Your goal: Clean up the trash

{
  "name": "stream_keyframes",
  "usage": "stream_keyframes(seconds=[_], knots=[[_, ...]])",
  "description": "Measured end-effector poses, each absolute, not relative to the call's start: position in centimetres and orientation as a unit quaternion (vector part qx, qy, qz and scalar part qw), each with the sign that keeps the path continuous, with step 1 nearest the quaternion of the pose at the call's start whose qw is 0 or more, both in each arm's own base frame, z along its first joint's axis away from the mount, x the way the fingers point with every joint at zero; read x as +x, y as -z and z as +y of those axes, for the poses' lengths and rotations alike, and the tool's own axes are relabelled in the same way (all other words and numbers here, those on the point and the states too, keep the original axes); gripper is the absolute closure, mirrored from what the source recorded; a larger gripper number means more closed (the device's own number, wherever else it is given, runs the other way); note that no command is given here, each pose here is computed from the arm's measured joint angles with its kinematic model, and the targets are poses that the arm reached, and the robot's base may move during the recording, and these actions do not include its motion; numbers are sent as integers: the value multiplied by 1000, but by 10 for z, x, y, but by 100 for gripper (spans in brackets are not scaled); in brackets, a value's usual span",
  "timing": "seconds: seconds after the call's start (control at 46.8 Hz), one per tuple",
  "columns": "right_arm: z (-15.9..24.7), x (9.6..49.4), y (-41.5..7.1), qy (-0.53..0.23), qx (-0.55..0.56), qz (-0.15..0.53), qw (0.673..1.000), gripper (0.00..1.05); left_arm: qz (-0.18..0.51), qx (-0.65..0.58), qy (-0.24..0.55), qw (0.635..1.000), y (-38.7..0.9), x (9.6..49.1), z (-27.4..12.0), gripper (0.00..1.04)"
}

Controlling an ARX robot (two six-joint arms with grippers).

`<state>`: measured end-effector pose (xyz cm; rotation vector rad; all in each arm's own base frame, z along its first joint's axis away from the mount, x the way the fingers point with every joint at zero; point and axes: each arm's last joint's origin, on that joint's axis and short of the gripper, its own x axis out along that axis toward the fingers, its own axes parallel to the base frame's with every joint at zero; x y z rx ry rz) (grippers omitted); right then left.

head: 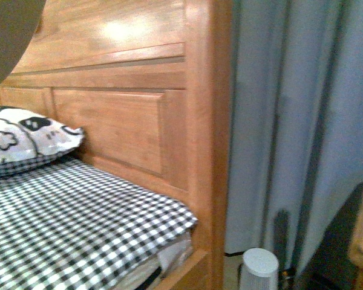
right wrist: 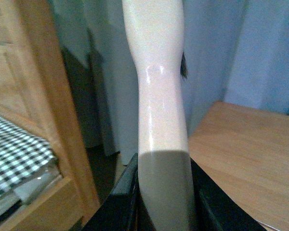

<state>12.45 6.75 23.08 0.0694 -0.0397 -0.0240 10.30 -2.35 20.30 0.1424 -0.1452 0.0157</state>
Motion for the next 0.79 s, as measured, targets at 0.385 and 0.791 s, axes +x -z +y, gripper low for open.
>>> stream_keyframes(seconds=[0.385,0.791], knots=[[68,124,-231,12,35,-20,999,84,-72,71,-8,995,-203,103,-24,78],[69,125,-230,4,34,-19,999,84,-73,68,-21,995,-203,103,-22,78]])
